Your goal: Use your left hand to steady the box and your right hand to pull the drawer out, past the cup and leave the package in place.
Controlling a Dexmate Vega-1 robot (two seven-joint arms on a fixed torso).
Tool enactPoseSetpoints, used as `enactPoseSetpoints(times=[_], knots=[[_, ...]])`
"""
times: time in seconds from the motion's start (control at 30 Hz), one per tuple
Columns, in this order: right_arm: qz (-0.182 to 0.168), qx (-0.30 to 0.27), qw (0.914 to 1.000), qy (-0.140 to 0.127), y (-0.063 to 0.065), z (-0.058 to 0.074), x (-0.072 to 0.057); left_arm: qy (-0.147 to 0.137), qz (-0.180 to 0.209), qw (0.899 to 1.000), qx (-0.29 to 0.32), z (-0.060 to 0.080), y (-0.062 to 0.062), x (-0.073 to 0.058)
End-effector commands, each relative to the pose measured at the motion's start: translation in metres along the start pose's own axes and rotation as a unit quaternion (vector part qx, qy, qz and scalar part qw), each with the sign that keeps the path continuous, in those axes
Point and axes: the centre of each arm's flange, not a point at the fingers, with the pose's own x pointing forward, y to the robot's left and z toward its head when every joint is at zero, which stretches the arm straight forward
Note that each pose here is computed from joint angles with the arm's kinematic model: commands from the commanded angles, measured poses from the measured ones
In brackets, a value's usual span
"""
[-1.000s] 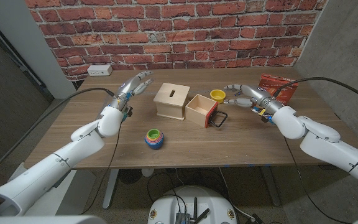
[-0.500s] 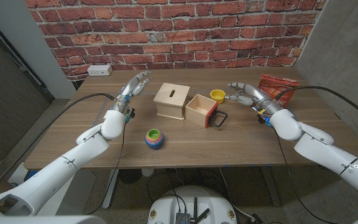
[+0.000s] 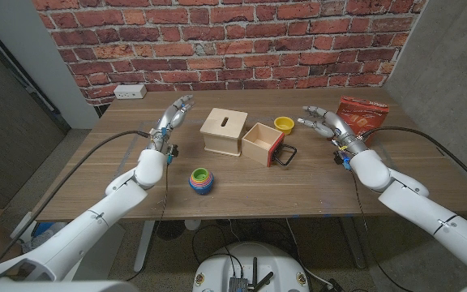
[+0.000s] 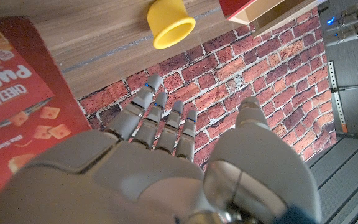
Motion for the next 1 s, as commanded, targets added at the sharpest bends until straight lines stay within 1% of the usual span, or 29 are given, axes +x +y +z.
enactPoseSetpoints(times=[0.03, 0.17, 0.33, 0.43, 0.5, 0.57, 0.73, 0.83, 0.93, 1.0], knots=[[-0.039, 0.095, 0.9947, 0.013, 0.013, -0.018, -0.007, 0.021, 0.025, 0.998, -0.054, -0.012, -0.022, -0.005], [-0.046, 0.123, 0.9913, 0.016, 0.016, -0.022, -0.007, 0.029, 0.032, 0.997, -0.065, -0.015, -0.025, -0.007], [-0.055, 0.162, 0.9851, 0.017, 0.020, -0.027, -0.006, 0.038, 0.038, 0.996, -0.078, -0.020, -0.025, -0.008], [-0.060, 0.193, 0.9793, 0.014, 0.022, -0.032, -0.006, 0.045, 0.040, 0.995, -0.075, -0.021, -0.025, -0.008], [-0.060, 0.209, 0.9760, 0.011, 0.024, -0.035, -0.006, 0.049, 0.044, 0.994, -0.088, -0.023, -0.026, -0.008], [-0.066, 0.232, 0.9703, 0.013, 0.026, -0.038, -0.006, 0.051, 0.047, 0.992, -0.103, -0.026, -0.027, -0.007], [-0.070, 0.269, 0.9605, 0.010, 0.028, -0.041, -0.005, 0.057, 0.050, 0.988, -0.135, -0.031, -0.030, -0.007], [-0.068, 0.279, 0.9579, 0.013, 0.028, -0.042, -0.004, 0.062, 0.048, 0.986, -0.147, -0.033, -0.032, -0.008], [-0.070, 0.298, 0.9518, 0.011, 0.029, -0.044, -0.003, 0.064, 0.040, 0.983, -0.165, -0.035, -0.034, -0.008], [-0.072, 0.310, 0.9480, 0.011, 0.030, -0.045, -0.003, 0.063, 0.027, 0.982, -0.177, -0.037, -0.035, -0.008]])
